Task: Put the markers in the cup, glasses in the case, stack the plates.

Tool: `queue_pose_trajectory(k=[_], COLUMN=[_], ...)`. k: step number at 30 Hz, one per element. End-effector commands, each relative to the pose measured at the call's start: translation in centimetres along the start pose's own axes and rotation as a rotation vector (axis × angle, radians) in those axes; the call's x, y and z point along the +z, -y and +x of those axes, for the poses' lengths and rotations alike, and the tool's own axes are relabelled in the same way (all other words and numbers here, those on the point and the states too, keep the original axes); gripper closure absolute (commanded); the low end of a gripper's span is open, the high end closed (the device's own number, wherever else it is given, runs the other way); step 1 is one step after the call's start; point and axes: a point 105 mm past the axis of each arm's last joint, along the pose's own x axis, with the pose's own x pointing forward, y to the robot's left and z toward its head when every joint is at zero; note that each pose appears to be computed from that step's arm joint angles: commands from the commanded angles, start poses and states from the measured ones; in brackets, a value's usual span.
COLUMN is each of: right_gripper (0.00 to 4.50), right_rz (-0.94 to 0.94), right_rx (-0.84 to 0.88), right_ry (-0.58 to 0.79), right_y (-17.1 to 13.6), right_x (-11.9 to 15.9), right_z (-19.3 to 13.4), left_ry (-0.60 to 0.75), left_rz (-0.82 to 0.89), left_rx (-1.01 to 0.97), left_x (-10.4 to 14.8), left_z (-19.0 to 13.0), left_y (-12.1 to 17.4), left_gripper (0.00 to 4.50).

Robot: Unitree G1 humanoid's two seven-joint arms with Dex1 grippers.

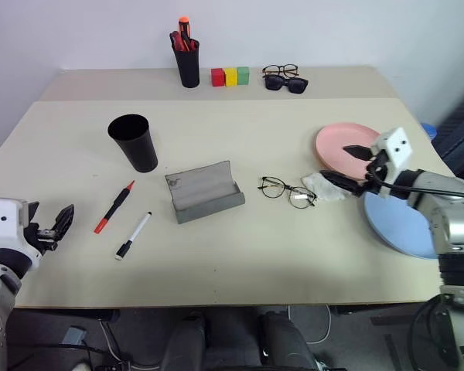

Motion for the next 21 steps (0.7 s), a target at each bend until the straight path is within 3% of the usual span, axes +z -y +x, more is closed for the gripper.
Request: queue_pose_trajectory(k=[1, 3, 6, 12, 21], right_gripper=[0.0, 0.0, 0.0, 0.0, 0.0], right_rz=[-0.026, -0.002, 0.003, 0.013, 0.007], right_rx=[0.099, 0.161, 0.223, 0.327, 0.346], right_ry=[0.073, 0.103, 0.148, 0.244, 0.264], right_y=[-3.8, -5.9, -9.0, -14.7, -16.7], right_x=[2.5, 3.2, 4.3, 6.6, 6.9], right_z=[2.7, 3.9, 5.2, 7.3, 8.1], left_ry=[-0.042, -0.08, -0.13, -0.37, -0.521], left_rz=[-0.017, -0.01, 0.014, -0.141, -0.107], left_rx=[0.029, 0.034, 0.047, -0.007, -0.13], left_x=[0.7, 0.8, 1.1, 0.2, -0.7], left_z=[1.1, 2.1, 3.5, 7.0, 9.6], left_y=[0.4, 0.8, 1.0, 2.8, 5.9], left_gripper=[0.67, 0.02, 0.02, 0.02, 0.02])
